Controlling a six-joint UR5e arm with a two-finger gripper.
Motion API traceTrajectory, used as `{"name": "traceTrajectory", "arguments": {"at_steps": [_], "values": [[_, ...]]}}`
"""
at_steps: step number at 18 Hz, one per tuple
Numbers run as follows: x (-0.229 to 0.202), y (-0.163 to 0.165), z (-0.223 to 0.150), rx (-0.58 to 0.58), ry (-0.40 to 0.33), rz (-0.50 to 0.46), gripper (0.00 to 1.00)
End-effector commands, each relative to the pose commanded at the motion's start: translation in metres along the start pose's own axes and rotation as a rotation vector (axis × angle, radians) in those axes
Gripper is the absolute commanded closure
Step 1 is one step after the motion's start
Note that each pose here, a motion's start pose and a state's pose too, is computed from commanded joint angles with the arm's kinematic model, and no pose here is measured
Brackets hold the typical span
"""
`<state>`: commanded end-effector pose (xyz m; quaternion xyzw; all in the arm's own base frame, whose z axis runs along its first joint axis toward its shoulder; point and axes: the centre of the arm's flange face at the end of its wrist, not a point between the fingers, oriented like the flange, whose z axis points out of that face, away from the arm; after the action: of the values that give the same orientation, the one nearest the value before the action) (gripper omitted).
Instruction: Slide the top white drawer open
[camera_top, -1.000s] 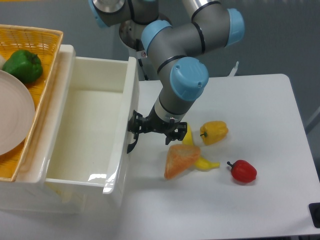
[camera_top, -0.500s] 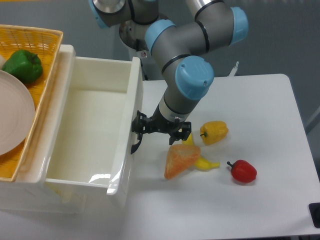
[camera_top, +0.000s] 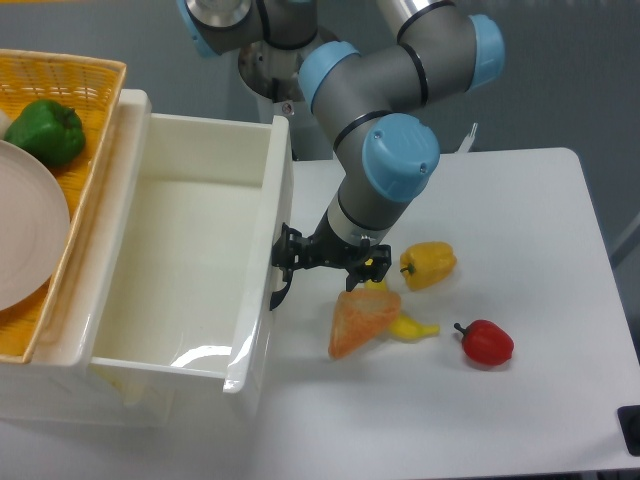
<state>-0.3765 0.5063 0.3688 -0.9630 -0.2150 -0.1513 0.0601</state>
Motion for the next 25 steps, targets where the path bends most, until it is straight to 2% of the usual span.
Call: {"name": "traceTrajectory", "arguments": {"at_steps": [25], "values": [[-0.0041, 0.0043, -0.0072, 0.028, 0.077, -0.03, 0.0]]}}
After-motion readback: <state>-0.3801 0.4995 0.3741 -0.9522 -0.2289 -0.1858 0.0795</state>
